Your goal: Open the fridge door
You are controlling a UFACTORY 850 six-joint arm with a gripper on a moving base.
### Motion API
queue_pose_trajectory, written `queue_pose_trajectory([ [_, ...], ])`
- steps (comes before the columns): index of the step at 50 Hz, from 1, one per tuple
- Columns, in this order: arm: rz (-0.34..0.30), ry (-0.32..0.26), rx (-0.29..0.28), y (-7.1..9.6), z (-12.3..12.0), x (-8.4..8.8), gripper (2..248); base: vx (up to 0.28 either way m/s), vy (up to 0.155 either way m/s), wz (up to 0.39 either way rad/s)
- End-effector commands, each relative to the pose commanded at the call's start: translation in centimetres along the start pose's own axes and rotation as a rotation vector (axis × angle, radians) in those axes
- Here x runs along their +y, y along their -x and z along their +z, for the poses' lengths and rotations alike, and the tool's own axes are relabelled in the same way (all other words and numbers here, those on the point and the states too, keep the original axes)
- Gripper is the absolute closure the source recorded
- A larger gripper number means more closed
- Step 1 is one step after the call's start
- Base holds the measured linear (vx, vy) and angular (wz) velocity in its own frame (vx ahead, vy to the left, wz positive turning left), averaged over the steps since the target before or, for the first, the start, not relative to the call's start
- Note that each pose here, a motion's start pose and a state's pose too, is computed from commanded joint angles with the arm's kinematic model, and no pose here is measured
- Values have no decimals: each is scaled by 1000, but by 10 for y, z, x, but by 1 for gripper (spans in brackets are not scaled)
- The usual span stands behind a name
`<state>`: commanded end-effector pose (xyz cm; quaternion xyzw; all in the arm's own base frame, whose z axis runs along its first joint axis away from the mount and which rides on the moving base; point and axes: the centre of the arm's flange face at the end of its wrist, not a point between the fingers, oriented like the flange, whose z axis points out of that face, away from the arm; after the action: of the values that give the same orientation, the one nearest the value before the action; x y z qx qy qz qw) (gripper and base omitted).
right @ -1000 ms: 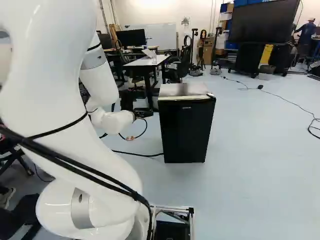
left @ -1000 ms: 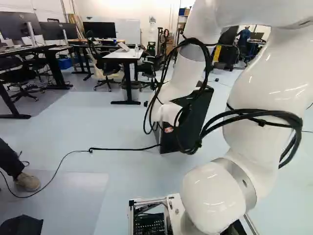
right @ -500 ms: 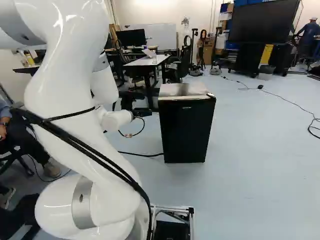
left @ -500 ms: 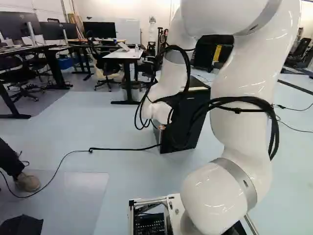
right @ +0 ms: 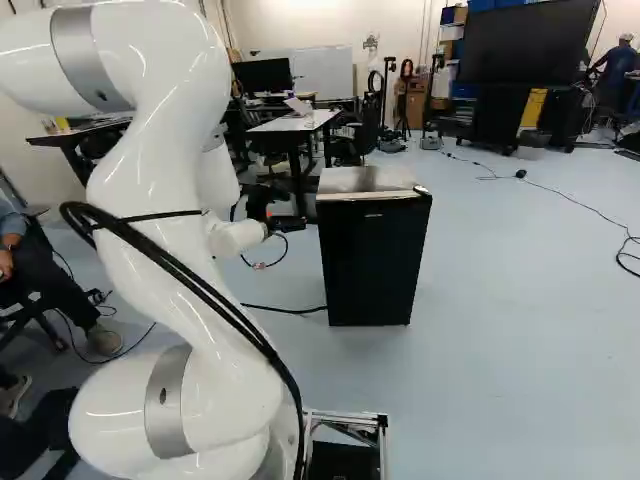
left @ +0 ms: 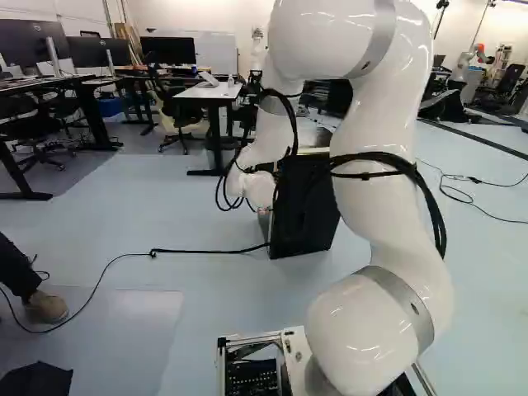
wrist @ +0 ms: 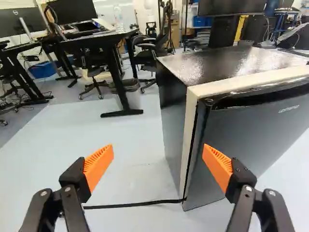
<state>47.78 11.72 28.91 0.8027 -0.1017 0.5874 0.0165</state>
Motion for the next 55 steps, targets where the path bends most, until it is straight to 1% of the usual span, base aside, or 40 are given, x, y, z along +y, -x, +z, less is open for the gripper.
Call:
queue_pose_trajectory([
  [16,47,67,72,-4,28,-12,3,0,0,0],
  [25,74,108,112,-8,40,-16,3,0,0,0],
  [36,99,164,151,-11,41,-13,3,0,0,0],
  [55,133,253,214,-14,37,-8,3,0,0,0],
])
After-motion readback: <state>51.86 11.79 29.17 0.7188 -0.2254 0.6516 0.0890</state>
